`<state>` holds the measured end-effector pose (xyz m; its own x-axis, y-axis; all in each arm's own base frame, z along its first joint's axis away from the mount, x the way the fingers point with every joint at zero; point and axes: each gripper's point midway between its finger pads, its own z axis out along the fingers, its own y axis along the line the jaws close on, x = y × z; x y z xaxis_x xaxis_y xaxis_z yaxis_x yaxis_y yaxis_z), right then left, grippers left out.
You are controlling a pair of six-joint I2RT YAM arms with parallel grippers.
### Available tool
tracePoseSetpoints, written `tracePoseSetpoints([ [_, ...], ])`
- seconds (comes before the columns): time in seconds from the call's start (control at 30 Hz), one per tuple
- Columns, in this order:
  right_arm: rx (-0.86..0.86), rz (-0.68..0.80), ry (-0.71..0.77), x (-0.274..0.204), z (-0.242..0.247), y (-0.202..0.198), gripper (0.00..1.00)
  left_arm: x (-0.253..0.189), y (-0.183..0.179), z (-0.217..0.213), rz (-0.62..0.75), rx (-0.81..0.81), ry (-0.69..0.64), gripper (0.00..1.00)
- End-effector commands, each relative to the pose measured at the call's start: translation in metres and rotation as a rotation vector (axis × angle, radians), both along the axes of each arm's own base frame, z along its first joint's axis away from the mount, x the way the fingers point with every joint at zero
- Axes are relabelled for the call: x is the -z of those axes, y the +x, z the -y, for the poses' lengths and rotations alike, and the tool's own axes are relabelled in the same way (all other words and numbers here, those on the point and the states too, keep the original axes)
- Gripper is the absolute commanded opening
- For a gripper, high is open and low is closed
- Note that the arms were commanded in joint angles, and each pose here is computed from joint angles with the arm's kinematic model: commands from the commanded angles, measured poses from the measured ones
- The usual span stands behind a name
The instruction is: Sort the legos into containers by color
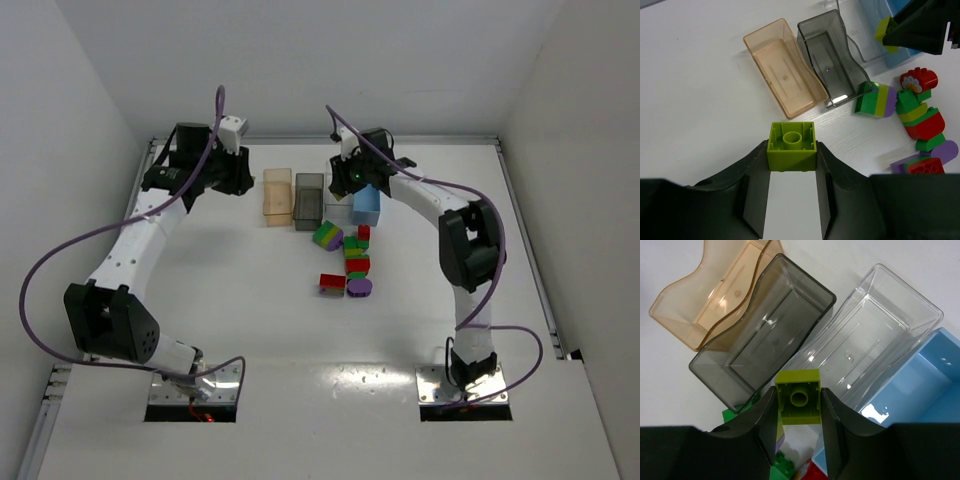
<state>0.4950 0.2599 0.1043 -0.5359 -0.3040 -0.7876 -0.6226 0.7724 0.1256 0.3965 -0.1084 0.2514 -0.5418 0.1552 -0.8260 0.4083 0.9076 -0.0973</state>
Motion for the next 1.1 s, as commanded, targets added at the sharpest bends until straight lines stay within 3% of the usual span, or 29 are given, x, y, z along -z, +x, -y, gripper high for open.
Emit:
tracePoseSetpoints([
  [0.0, 0.038, 0.071, 0.038, -0.015, -0.003, 0.024, 0.17, -0.019, 0.009, 0.005, 0.052, -0.006, -0.015, 0.01],
  [0.17, 0.031, 0.059, 0.039, -0.005, -0.007, 0.03, 0.23, -0.013, 0.012, 0.011, 0.036, 0.011, -0.017, 0.01],
  [0.3, 0.039, 0.048, 0.027, 0.006, -0.007, 0.033, 0.42, -0.008, 0.016, 0.015, 0.026, 0.025, -0.008, 0.01],
  [0.33, 0.04, 0.056, 0.03, 0.002, -0.007, 0.035, 0.51, -0.004, 0.016, 0.019, 0.017, 0.034, -0.007, 0.01],
  [0.43, 0.049, 0.058, 0.023, 0.007, -0.006, 0.038, 0.6, -0.007, 0.018, 0.028, 0.029, 0.052, -0.009, 0.01],
  [0.6, 0.074, 0.103, 0.023, -0.019, 0.0, 0.037, 0.66, -0.006, 0.026, 0.044, 0.028, 0.092, -0.02, 0.01],
  [0.73, 0.145, 0.204, 0.006, -0.07, 0.019, 0.033, 0.69, -0.008, 0.042, 0.071, 0.044, 0.147, -0.031, 0.01],
  [0.77, 0.16, 0.262, 0.015, -0.102, 0.025, 0.029, 0.7, -0.005, 0.042, 0.085, 0.032, 0.173, -0.043, 0.01],
  [0.83, 0.174, 0.271, -0.03, -0.112, 0.041, 0.019, 0.72, -0.006, 0.052, 0.101, 0.033, 0.192, -0.051, 0.01],
  [0.87, 0.174, 0.304, -0.062, -0.127, 0.053, 0.013, 0.73, 0.012, 0.056, 0.115, -0.003, 0.215, -0.043, 0.01],
  [1.07, 0.268, 0.254, -0.225, -0.114, 0.132, -0.022, 0.76, 0.048, 0.082, 0.165, -0.057, 0.263, -0.052, 0.01],
])
